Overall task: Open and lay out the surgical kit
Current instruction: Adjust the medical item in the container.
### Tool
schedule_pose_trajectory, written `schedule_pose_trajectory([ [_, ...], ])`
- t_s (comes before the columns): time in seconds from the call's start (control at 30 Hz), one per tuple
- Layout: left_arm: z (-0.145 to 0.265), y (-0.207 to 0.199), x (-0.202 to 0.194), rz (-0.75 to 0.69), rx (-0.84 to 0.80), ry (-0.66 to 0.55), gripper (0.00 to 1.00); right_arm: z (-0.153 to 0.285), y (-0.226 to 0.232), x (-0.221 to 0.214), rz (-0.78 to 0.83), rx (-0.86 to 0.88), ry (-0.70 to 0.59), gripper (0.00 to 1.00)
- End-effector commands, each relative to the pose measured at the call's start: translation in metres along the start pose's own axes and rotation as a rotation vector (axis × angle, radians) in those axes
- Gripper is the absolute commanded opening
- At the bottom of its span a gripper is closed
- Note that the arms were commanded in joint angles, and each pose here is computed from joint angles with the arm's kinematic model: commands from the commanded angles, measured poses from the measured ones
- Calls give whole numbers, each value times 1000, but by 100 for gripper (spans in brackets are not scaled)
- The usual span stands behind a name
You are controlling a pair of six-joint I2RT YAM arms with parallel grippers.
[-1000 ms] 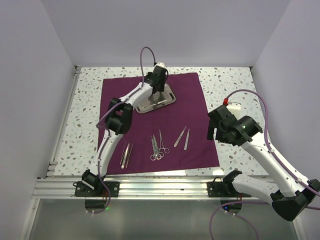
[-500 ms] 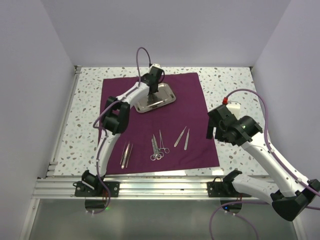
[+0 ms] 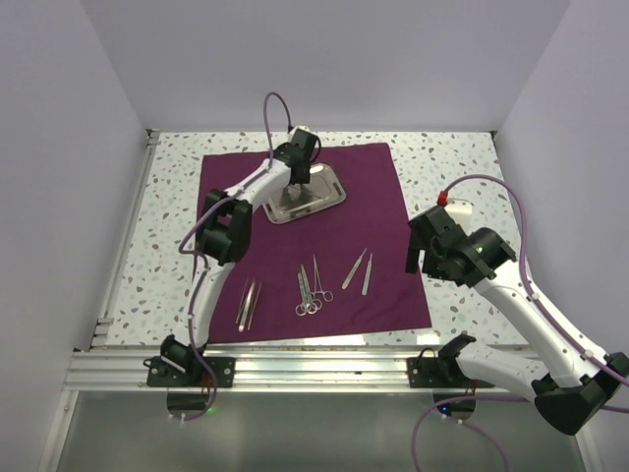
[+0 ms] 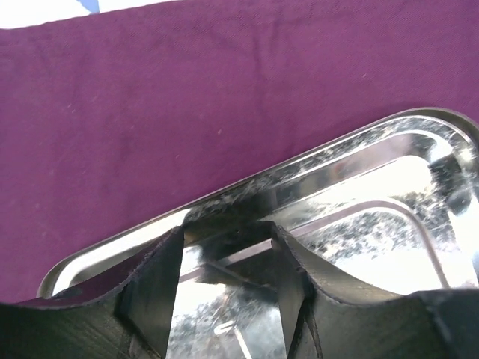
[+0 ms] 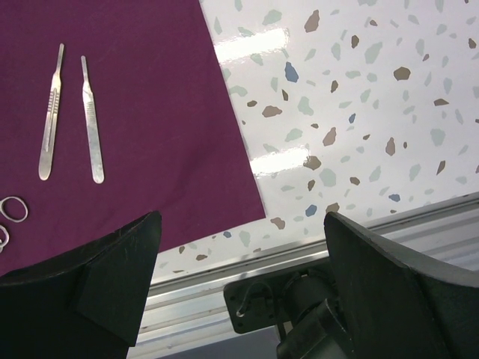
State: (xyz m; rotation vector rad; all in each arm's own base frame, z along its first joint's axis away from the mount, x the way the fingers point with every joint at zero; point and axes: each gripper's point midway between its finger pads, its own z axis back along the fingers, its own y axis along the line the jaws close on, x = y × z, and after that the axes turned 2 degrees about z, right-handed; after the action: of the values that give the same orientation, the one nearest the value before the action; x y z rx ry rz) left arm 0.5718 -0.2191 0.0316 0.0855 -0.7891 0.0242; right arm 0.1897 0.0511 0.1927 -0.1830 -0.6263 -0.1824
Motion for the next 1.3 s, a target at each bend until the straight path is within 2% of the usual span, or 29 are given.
schedule_pose_trajectory([
  [0.0, 38, 15, 22, 12, 23, 0, 55, 6, 5, 10, -24, 39, -32, 93],
  [0.03, 52, 15, 37, 27, 10, -32, 56, 6, 6, 10, -25, 41, -35, 93],
  [0.13, 78, 6, 49, 26, -15, -58, 56, 5, 7, 11, -28, 50, -41, 93],
  [0.23, 95, -8, 36, 16, -33, -30, 56, 4, 8, 12, -32, 55, -48, 93],
  [0.33, 100, -33, 4, 11, -87, 24, 55, 4, 9, 12, -36, 62, -54, 93],
  [0.5, 86, -57, -44, 32, -125, 130, 54, 6, 7, 11, -41, 66, -61, 93],
  [0.6, 75, -69, -59, 40, -136, 164, 53, 8, 3, 8, -45, 67, -63, 93],
  [0.87, 66, -88, -48, 57, -146, 142, 53, 9, -5, -2, -46, 62, -53, 94],
  [1.27, 36, -59, -69, 42, -26, 210, 53, 8, -3, -2, -42, 67, -52, 94],
])
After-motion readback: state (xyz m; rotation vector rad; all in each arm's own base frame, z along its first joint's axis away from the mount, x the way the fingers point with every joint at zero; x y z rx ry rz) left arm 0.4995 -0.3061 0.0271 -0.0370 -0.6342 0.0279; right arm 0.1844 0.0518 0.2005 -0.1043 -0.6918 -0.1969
